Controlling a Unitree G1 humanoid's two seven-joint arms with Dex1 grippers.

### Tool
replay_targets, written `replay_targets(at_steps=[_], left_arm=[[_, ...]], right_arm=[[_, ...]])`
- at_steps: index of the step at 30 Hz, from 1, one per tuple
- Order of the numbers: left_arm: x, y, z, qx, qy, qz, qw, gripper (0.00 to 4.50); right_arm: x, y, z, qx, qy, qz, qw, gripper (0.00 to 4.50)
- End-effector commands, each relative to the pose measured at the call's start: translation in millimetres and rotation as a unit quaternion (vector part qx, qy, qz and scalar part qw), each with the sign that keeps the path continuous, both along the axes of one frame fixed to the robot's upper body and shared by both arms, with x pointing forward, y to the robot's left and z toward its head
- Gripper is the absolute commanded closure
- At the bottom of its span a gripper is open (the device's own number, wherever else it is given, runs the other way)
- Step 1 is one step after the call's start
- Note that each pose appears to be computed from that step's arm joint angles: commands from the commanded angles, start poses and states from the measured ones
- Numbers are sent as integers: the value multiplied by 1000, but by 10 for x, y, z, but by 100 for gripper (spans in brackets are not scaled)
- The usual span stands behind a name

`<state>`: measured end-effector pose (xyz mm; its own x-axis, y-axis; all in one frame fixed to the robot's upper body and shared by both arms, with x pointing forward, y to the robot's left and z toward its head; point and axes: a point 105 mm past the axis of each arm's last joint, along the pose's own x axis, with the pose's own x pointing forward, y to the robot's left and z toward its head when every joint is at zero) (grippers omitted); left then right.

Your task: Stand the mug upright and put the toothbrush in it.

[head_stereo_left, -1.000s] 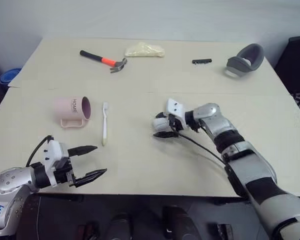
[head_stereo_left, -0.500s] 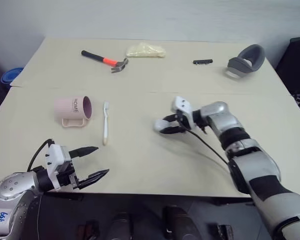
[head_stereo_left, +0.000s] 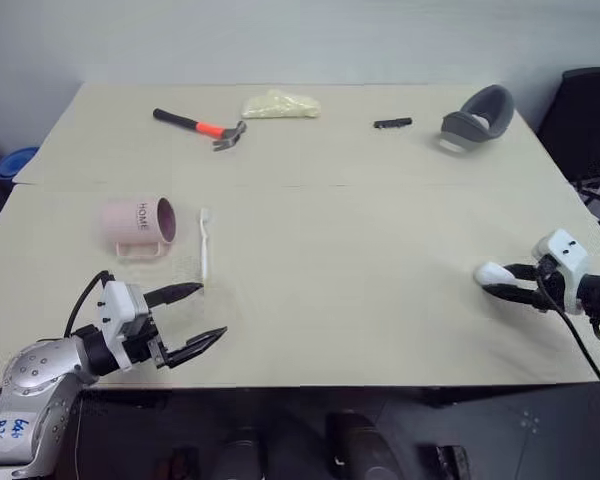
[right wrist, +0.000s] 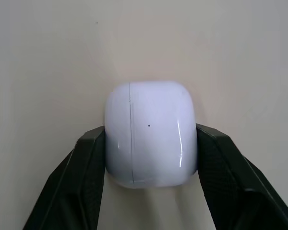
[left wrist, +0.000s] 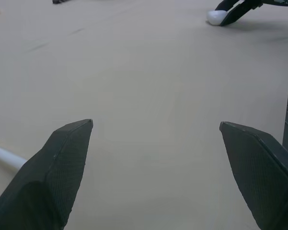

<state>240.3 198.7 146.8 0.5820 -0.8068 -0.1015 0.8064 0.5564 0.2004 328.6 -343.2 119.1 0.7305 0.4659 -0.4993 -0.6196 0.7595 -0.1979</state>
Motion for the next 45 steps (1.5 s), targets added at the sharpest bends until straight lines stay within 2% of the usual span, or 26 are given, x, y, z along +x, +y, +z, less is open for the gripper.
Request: replay_targets(at_steps=[1,3,4,7,10,13,15,18,21,23,26,32,34,39,41,45], left_arm=[[5,95,17,15,2,5,1000,0],[-18,151,2,23,11,8,1000,0],[-19,216,-5,35,7,20,999,0],[-41,496,26,44,6,79,996,0],[-153,917,-20,68,23,146,987,0],[-279,1428,-118,107,55,231,966,0],[-348,1683,-147,122,73,272,952,0],[-416,1812,-169,168,89,274,943,0],[-232,1764,95,149,48,276,948,0],[-59,1557,261,137,24,240,961,0],[180,1279,366,170,28,178,969,0],[677,1173,228,300,70,136,942,0],[856,1156,231,298,75,149,940,0],[1117,1060,98,319,86,137,934,0],[1230,1044,17,361,82,132,920,0],[1348,1013,-75,385,88,121,911,87]], right_arm=[[-5,-40,138,13,-41,-2,999,86],[-50,-27,255,1,-73,18,997,18],[-86,1,366,-7,-103,38,994,4],[-236,159,568,-30,-145,91,985,4],[-433,626,467,-21,-136,179,974,4],[-708,1275,411,86,-191,287,935,4],[-794,1535,367,142,-218,302,917,4],[-802,1770,344,201,-230,286,908,4],[-896,1999,297,225,-240,299,896,4],[-894,2021,284,232,-238,287,898,4],[-895,2039,251,224,-232,285,903,4],[-803,2039,302,214,-249,272,905,4],[-791,2038,316,212,-255,264,906,4],[-858,2054,239,209,-250,242,914,4],[-884,2064,180,212,-239,229,919,4],[-898,2113,174,220,-238,213,921,0]])
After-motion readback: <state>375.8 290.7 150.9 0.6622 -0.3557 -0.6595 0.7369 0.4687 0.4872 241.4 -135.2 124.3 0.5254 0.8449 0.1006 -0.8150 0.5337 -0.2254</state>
